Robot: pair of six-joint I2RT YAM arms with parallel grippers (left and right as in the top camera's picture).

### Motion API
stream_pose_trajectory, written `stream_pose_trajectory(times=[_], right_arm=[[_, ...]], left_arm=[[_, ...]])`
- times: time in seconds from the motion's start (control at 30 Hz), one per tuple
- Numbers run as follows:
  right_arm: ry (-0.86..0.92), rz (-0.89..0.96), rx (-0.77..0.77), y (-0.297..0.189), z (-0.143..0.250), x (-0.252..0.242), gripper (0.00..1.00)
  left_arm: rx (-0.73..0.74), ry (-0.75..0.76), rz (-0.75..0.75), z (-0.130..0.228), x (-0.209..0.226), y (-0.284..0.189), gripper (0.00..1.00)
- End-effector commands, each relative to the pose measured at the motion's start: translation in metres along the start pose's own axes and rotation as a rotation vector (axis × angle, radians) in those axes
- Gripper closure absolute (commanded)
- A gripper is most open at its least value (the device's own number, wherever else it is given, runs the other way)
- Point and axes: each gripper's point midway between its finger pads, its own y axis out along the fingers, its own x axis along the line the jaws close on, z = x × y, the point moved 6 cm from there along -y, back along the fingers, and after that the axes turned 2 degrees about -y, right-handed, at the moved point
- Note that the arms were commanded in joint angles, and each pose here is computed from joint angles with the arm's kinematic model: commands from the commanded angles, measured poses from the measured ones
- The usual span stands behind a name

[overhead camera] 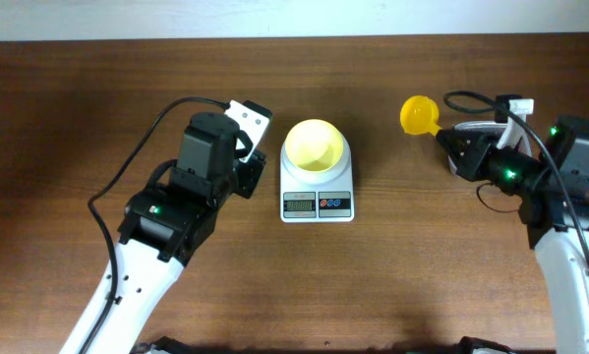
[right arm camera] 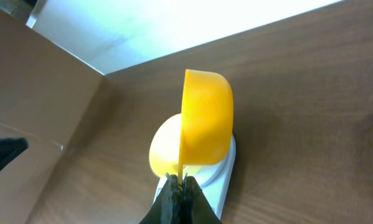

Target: Scoop item into bowl and weigh 50g on scale

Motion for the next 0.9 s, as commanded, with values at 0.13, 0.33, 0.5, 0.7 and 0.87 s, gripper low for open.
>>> stream_pose_trajectory(times=[0.13, 0.33, 0.5, 0.7, 0.87], right_arm=[[0.007, 0.005, 0.007, 0.028, -0.005, -0.035, 0.96], [0.003, 0.004, 0.004, 0.031, -0.005, -0.039, 0.96], [0.030, -0.003, 0.008, 0.031, -0.004, -0.038, 0.96], [0.054, -0.002, 0.028, 0.031, 0.000, -0.039, 0.96], [0.088, -0.119, 0.074, 0.029, 0.008, -0.026, 0.96]], left_arm=[[0.149, 0.005, 0.013, 0.023, -0.003, 0.024, 0.95], [0.276, 0.021, 0.029, 0.043, -0.008, 0.047, 0.97], [0.314, 0.003, 0.184, 0.051, -0.026, 0.042, 0.65], [0.326, 0.047, 0.204, 0.054, -0.027, 0.041, 0.01], [0.355, 0.371, 0.406, 0.052, -0.037, 0.012, 0.01]])
